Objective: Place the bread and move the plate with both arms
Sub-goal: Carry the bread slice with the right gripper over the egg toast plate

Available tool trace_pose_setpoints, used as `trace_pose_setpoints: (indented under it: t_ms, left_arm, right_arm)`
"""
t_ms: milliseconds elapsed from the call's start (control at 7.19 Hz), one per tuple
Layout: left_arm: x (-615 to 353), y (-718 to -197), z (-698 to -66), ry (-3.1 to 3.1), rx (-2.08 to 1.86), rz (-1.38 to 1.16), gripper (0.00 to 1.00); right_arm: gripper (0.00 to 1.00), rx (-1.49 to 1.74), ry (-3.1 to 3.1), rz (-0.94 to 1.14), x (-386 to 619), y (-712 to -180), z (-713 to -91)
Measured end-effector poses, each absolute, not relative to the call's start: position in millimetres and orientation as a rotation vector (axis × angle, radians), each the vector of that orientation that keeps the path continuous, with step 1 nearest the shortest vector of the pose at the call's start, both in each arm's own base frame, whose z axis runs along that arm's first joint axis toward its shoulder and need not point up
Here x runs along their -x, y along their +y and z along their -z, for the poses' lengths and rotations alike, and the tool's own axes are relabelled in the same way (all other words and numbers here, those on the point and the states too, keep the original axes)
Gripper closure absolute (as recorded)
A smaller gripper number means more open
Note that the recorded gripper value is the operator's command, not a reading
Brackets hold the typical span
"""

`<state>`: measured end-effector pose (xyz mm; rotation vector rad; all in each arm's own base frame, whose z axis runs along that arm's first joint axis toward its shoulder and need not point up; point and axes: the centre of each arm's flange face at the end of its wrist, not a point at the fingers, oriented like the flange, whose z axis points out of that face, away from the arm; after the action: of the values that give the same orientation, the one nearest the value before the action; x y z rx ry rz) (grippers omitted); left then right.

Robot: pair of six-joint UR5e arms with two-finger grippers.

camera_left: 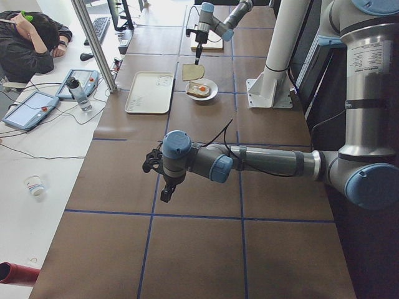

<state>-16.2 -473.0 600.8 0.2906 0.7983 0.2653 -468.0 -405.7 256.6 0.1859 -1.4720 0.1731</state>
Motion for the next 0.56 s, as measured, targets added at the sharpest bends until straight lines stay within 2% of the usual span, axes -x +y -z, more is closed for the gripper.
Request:
trace_pose_setpoints:
  t_ms: [278, 557]
  left_arm:
    - [16.1, -472.9, -601.4, 0.799, -0.289, -0.265, 0.0]
    - [16.2, -472.9, -601.9, 0.799, -0.288, -0.264, 0.0]
  right_arm:
    - [1.0, -0.201, -1.484, -0.214, 511.1, -373.3, -241.3]
    - [1.0, -0.213, -1.466, -0.223, 526.7, -365.4, -248.0]
